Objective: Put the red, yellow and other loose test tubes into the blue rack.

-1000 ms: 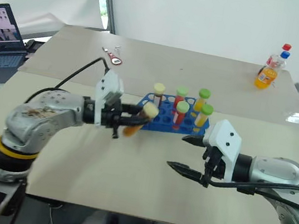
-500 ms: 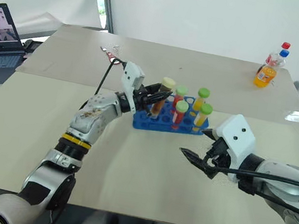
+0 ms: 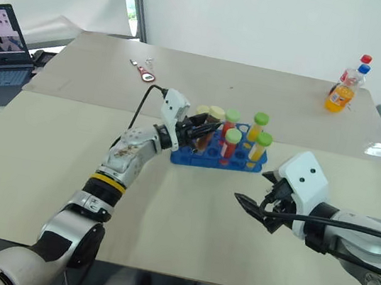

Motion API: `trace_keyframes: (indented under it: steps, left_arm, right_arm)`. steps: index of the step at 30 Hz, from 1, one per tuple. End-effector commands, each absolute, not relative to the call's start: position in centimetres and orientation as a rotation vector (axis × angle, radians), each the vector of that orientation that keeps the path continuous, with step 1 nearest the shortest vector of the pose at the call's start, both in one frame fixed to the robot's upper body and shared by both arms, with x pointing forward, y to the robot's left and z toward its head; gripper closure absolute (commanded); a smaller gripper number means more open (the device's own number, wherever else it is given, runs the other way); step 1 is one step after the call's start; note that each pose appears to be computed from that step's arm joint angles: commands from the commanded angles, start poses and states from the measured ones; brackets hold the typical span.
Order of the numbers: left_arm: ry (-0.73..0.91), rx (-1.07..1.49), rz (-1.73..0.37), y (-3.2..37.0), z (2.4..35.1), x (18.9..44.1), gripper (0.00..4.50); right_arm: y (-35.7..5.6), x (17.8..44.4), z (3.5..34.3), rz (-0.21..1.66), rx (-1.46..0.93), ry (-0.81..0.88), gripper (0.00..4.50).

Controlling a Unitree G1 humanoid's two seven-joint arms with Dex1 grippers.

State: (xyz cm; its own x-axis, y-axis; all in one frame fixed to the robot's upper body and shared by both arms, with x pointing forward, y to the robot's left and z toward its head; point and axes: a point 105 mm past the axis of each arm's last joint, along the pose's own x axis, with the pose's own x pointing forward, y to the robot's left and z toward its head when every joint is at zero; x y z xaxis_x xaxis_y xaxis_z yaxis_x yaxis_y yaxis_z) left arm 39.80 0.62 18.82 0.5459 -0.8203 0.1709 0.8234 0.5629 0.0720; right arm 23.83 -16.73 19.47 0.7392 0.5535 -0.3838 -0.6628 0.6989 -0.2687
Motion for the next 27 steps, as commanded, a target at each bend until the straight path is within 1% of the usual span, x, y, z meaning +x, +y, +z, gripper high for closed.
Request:
trace_keyframes:
  steps: [1, 7, 13, 17, 20, 24, 26, 27]
  left_arm:
    - [-0.254, 0.001, -0.966, 0.3, 19.8, 39.7, 3.62]
    - [-0.295, 0.007, -0.926, 0.6, 19.7, 39.7, 3.63]
    - [-0.327, 0.025, -0.903, 0.8, 18.5, 39.0, 3.63]
    - [-0.305, 0.021, -0.862, 1.0, 17.1, 38.9, 3.63]
    - [-0.309, 0.013, -0.843, 1.1, 16.7, 38.6, 3.63]
    - [-0.322, 0.009, -0.854, 1.1, 16.3, 38.1, 3.63]
    - [-0.332, 0.050, -0.884, 1.2, 15.9, 37.6, 3.63]
    - [-0.320, 0.051, -0.888, 1.4, 15.6, 37.6, 3.13]
  right_arm:
    - [-16.7, 23.5, 20.4, 0.664, -0.429, 0.245, 0.34]
    - [-16.3, 23.5, 20.0, 0.643, -0.399, 0.235, 0.34]
    - [-16.2, 23.7, 20.0, 0.584, -0.363, 0.212, 0.34]
    - [-16.4, 23.8, 20.0, 0.546, -0.351, 0.204, 0.34]
    - [-16.5, 23.8, 19.9, 0.528, -0.335, 0.203, 0.34]
    - [-16.5, 24.2, 20.8, 0.502, -0.304, 0.147, 0.34]
    - [-16.2, 24.3, 21.4, 0.509, -0.305, 0.110, 0.34]
    - [-16.1, 24.4, 21.7, 0.508, -0.309, 0.092, 0.34]
